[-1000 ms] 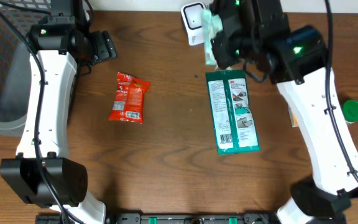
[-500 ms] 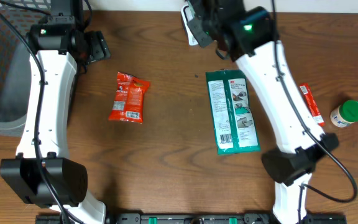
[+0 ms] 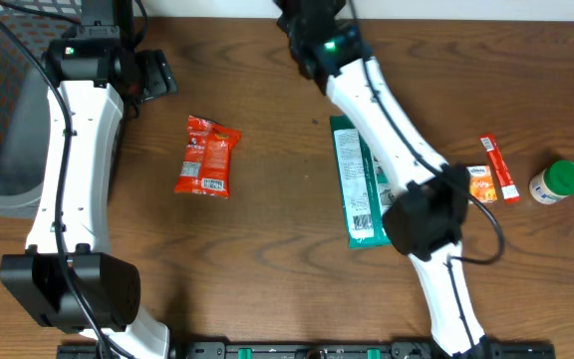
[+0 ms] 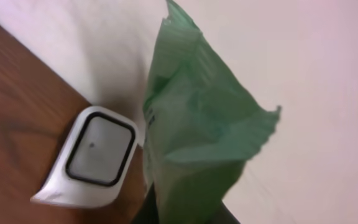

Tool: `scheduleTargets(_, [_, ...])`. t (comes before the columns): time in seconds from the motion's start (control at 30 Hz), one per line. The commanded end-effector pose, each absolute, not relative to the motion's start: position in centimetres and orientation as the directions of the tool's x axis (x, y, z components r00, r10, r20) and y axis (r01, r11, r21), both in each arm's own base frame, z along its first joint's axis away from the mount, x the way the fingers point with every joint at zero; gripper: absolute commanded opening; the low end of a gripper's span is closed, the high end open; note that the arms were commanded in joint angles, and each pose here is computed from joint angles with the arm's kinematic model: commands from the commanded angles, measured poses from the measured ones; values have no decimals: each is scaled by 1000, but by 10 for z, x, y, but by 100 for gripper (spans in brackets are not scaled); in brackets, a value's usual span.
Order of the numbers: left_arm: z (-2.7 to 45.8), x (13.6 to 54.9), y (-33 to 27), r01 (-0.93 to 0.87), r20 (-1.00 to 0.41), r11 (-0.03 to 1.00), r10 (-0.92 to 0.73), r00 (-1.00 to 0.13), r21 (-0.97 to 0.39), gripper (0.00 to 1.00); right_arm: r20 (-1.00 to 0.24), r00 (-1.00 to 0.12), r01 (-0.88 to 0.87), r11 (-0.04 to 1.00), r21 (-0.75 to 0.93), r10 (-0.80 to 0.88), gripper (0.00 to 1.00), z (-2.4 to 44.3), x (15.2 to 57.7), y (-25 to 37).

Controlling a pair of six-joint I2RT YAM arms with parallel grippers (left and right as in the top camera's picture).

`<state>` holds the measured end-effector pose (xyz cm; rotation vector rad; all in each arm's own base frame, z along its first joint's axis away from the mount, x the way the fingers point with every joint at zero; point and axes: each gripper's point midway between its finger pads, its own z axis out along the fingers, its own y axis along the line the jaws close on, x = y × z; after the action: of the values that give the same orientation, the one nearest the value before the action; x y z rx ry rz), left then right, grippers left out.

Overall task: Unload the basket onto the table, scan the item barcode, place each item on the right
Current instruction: 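Hold the wipes pack up against the white scanner face with the right gripper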

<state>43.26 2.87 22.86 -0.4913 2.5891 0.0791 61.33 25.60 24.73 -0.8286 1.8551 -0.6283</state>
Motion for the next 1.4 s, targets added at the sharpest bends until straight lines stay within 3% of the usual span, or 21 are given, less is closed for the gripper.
scheduleTargets(0.0, [236,429,32,-371,-503,928,-333,-798,-26,86,-478,-275,-239,541,-806,-834,1,228,628,261])
scheduleTargets(0.57, [236,429,32,-371,-503,928,-333,-798,-26,86,-416,-272,-237,479,-845,-868,1,133,659,269])
scheduleTargets(0.93, [236,429,32,-371,-503,928,-333,-798,-26,86,-401,-252,-297,465,-834,-881,1,120,656,275])
scheduleTargets(1.13, [236,429,32,-371,-503,928,-333,-798,-26,86,-359,-228,-436,424,-794,-905,1,94,645,282])
scheduleTargets(1.37, [236,429,32,-371,-503,928,-333,-798,-26,86,-373,-239,-348,438,-829,-896,1,112,654,275])
